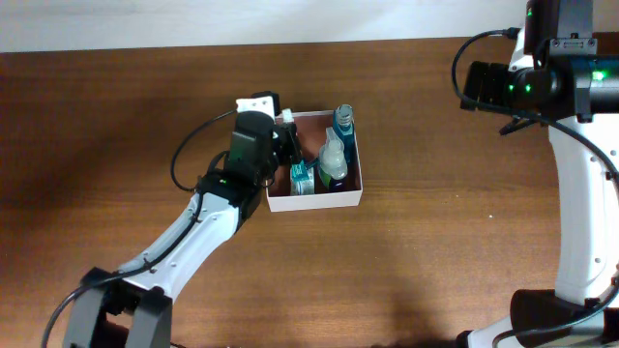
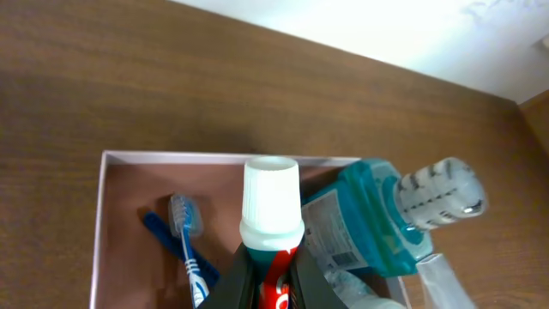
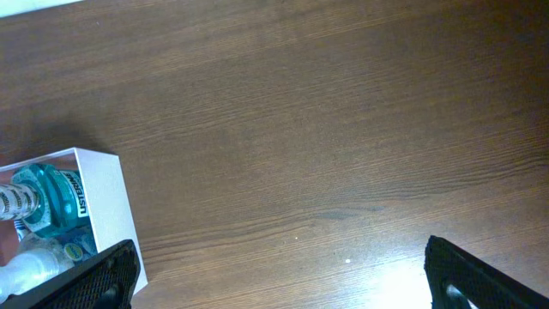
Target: Pack container
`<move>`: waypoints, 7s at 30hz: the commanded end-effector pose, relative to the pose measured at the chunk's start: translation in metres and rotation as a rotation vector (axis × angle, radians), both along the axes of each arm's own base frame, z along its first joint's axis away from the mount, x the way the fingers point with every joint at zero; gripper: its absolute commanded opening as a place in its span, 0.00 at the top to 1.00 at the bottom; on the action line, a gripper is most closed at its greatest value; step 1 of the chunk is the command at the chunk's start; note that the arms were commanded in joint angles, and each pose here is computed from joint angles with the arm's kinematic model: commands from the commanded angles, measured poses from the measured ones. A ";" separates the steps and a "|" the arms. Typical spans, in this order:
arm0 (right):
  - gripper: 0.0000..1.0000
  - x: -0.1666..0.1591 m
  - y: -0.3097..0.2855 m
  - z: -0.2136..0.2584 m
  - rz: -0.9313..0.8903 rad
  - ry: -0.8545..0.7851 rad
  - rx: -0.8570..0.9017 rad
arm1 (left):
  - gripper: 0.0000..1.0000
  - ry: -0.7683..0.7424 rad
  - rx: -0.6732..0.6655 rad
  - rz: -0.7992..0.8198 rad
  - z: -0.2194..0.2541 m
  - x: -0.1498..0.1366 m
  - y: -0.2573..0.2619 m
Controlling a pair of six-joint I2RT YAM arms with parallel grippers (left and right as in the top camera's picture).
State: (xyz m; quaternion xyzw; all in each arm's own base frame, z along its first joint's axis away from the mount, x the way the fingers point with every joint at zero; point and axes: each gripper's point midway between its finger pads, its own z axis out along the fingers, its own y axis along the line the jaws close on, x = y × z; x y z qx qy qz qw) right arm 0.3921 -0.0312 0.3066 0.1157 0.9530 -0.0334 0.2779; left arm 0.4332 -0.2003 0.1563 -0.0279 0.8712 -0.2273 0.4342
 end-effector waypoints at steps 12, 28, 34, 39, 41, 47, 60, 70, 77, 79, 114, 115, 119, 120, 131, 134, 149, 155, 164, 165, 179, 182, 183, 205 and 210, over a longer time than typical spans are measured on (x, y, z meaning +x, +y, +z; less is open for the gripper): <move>0.01 0.001 -0.004 0.001 -0.005 -0.002 -0.013 | 0.92 0.048 0.018 -0.027 -0.018 -0.006 -0.016; 0.01 0.001 -0.004 0.001 -0.006 -0.002 -0.014 | 0.49 -0.069 -0.029 0.042 0.035 0.009 0.020; 0.01 0.001 -0.004 0.001 -0.006 -0.002 -0.014 | 0.41 -0.145 -0.044 0.223 0.074 0.023 0.103; 0.01 0.001 -0.004 0.001 -0.005 -0.002 -0.013 | 0.35 -0.114 -0.028 0.338 0.072 0.021 0.158; 0.01 0.001 -0.004 0.001 -0.006 -0.002 -0.014 | 0.29 -0.088 -0.020 0.367 0.066 0.020 0.170; 0.01 0.001 -0.004 0.001 -0.005 -0.002 -0.013 | 0.01 -0.019 -0.001 0.429 0.051 0.012 0.198; 0.01 0.001 -0.004 0.001 -0.005 -0.002 -0.013 | 0.01 0.262 0.060 0.426 -0.004 -0.031 0.198; 0.01 0.001 -0.004 0.001 -0.006 -0.002 -0.014 | 0.01 0.291 0.066 0.426 -0.009 -0.036 0.198; 0.01 0.006 -0.003 0.006 0.002 -0.031 -0.063 | 0.01 0.291 0.066 0.426 -0.009 -0.036 0.198; 0.01 0.019 0.005 0.030 0.020 -0.152 -0.056 | 0.01 0.291 0.066 0.426 -0.009 -0.036 0.198; 0.01 -0.126 0.034 -0.033 0.204 -1.190 -0.183 | 0.01 0.291 0.066 0.426 -0.009 -0.036 0.198; 0.01 -0.129 0.032 -0.039 0.195 -1.193 -0.180 | 0.01 0.291 0.066 0.426 -0.009 -0.036 0.198; 0.01 -0.139 0.028 -0.053 0.176 -1.221 -0.180 | 0.01 0.291 0.066 0.426 -0.009 -0.036 0.198; 0.01 -0.141 0.028 -0.055 0.175 -1.228 -0.181 | 0.01 0.291 0.066 0.426 -0.009 -0.036 0.198; 0.02 -0.148 0.028 -0.098 0.188 -1.129 -0.173 | 0.01 0.291 0.066 0.426 -0.009 -0.036 0.198; 0.01 -0.146 0.028 -0.114 0.191 -1.062 -0.170 | 0.01 0.291 0.066 0.426 -0.009 -0.036 0.198; 0.01 -0.146 0.027 -0.149 0.228 -0.914 -0.207 | 0.01 0.291 0.066 0.426 -0.009 -0.036 0.198; 0.01 -0.146 0.027 -0.149 0.228 -0.914 -0.207 | 0.01 0.291 0.066 0.426 -0.009 -0.036 0.198; 0.01 -0.146 0.027 -0.149 0.228 -0.914 -0.207 | 0.01 0.291 0.066 0.426 -0.009 -0.036 0.198; 0.01 -0.146 0.027 -0.149 0.228 -0.914 -0.207 | 0.01 0.291 0.066 0.426 -0.009 -0.036 0.198; 0.01 -0.146 0.027 -0.149 0.228 -0.914 -0.207 | 0.01 0.305 0.069 0.426 -0.012 -0.039 0.198; 0.01 -0.146 0.027 -0.149 0.228 -0.914 -0.207 | 0.01 0.312 0.070 0.426 -0.013 -0.040 0.198; 0.01 -0.146 0.027 -0.149 0.228 -0.914 -0.207 | 0.01 0.316 0.071 0.425 -0.013 -0.041 0.198; 0.01 -0.146 0.027 -0.149 0.228 -0.914 -0.207 | 0.01 -0.037 0.067 0.546 -0.071 -0.143 0.221; 0.01 -0.146 0.027 -0.149 0.228 -0.914 -0.207 | 0.01 -0.043 0.074 0.562 -0.090 -0.164 0.224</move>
